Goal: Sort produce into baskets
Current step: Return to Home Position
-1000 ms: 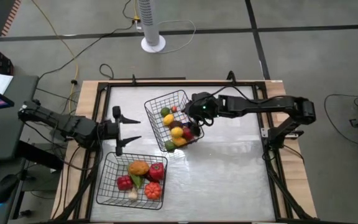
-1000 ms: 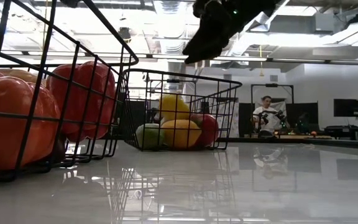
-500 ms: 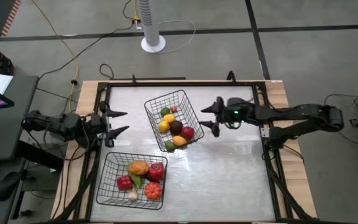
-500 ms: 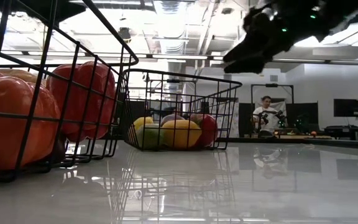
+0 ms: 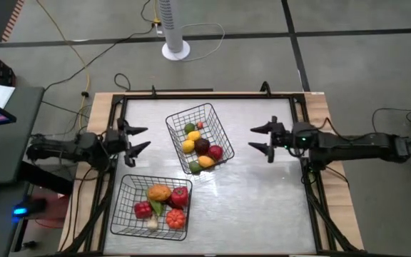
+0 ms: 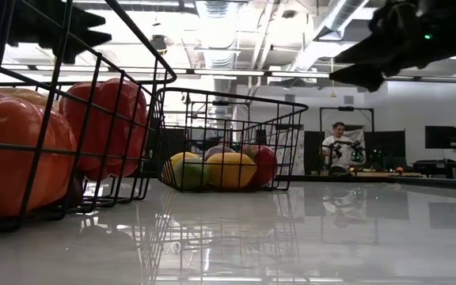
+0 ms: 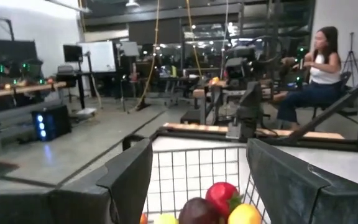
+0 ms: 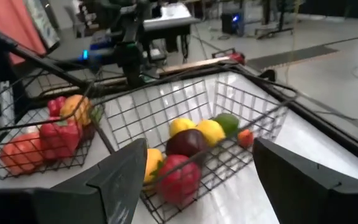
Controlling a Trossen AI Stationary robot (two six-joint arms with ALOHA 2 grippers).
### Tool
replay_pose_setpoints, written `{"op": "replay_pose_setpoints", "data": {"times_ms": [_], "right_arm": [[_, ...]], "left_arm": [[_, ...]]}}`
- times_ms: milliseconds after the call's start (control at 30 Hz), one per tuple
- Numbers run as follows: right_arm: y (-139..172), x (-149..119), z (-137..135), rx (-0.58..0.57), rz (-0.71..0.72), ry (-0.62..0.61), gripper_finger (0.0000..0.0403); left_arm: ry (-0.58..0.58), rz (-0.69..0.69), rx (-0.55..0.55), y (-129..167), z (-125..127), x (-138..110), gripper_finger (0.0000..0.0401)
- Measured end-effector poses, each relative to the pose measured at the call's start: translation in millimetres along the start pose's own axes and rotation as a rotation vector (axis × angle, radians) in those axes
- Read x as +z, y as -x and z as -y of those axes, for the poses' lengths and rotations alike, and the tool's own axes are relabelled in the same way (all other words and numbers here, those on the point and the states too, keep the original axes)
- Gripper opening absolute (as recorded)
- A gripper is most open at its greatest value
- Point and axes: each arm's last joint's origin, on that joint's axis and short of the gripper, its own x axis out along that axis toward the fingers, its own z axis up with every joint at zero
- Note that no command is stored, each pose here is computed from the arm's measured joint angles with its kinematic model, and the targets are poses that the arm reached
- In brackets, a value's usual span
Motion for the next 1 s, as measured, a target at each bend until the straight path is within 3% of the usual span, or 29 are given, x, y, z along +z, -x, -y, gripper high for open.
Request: {"op": "replay_pose_setpoints", "data": {"times_ms": [567,1000], "right_arm": [[51.0,-19.3,9.7,-0.156,0.11,0.004,0.0319],[61.2,-23.1,10.7,-0.157,0.106,-0.03,0.0319]], "left_arm": [[0.031,-0.027,0.006,-7.7,-10.8,-30.2,0.0249],[0.035,-0.025,0.006,-8.7,-16.6,-30.3,0.0249]]}}
